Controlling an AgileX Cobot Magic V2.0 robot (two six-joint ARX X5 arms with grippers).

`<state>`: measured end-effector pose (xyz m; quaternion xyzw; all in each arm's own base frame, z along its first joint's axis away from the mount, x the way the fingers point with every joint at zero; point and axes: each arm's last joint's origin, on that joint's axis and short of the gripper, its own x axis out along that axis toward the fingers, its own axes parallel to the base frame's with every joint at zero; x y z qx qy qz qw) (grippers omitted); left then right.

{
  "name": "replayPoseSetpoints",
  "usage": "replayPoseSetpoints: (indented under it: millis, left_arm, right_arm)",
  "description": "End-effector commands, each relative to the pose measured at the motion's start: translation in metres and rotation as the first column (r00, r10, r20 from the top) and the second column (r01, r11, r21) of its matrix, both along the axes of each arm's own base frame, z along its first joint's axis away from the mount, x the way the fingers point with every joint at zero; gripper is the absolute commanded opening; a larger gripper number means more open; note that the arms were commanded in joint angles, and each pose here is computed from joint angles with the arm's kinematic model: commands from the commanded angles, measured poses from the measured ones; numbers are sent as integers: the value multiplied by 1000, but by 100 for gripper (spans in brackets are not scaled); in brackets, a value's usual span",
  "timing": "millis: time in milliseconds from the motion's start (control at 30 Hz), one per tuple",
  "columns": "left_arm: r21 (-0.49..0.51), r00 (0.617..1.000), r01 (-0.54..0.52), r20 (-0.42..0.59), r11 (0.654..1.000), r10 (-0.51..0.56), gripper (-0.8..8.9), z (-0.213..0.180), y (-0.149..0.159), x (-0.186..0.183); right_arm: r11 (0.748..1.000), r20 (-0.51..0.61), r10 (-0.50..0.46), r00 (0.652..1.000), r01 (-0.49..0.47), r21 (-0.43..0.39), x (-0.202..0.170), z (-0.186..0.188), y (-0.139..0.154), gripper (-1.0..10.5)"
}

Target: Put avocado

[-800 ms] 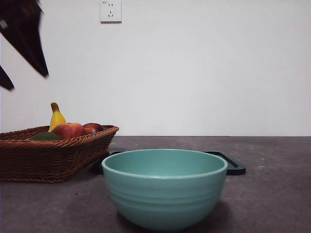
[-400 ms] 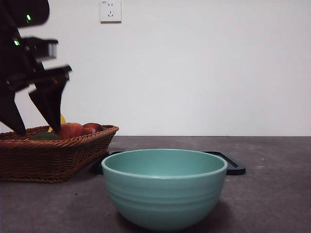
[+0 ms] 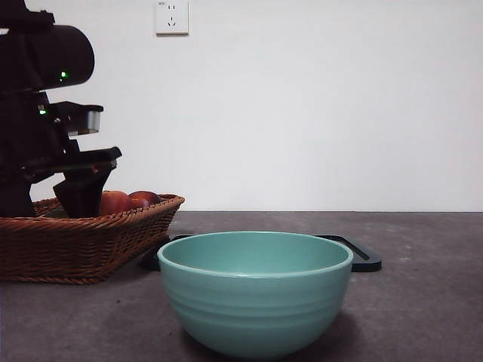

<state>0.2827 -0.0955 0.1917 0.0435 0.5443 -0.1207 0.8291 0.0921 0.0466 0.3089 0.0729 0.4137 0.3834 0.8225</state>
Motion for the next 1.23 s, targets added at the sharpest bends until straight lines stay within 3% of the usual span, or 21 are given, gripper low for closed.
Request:
replayPoseSetpoints:
  millis: [33,100,300,467,600,800,1067,1233]
  left_arm:
    - [3,1000,14,13,1000,-14,261,2,-4,5]
    - [3,1000,12,10,1000,-12,181,2,-4,5]
    - [-2,1000,12,10,1000,-12,153,7,-5,1]
    - [-36,994,42,100,998,-38,154,34,-8,-13]
    - [-123,978,123,186,985,-99,154,67,-13,-35]
    - [-252,930,329,253,910,-266,154,99,-31,-77]
    - [-253,844,531,248,809,-476,154,95,-79,-108]
    - [-243,804,594,198,767,-560,154,74,-111,-111]
  right_arm:
    - [1000,21,8,1000,-9,5,1,5,1,339]
    - [1000,22,8,1000,-9,5,1,5,1,339]
    - [1000,22,8,1000,-9,5,1,5,1,339]
    - [1000,22,8,1000,-8,4,1,5,1,339]
    - [1000,22,8,1000,-8,4,1,5,1,339]
    - [1000,24,3,1000,-3,-1,1,5,1,339]
    - [1000,27,-9,1000,9,-13,1,5,0,339]
    - [1000,27,-9,1000,9,-13,1,5,0,339]
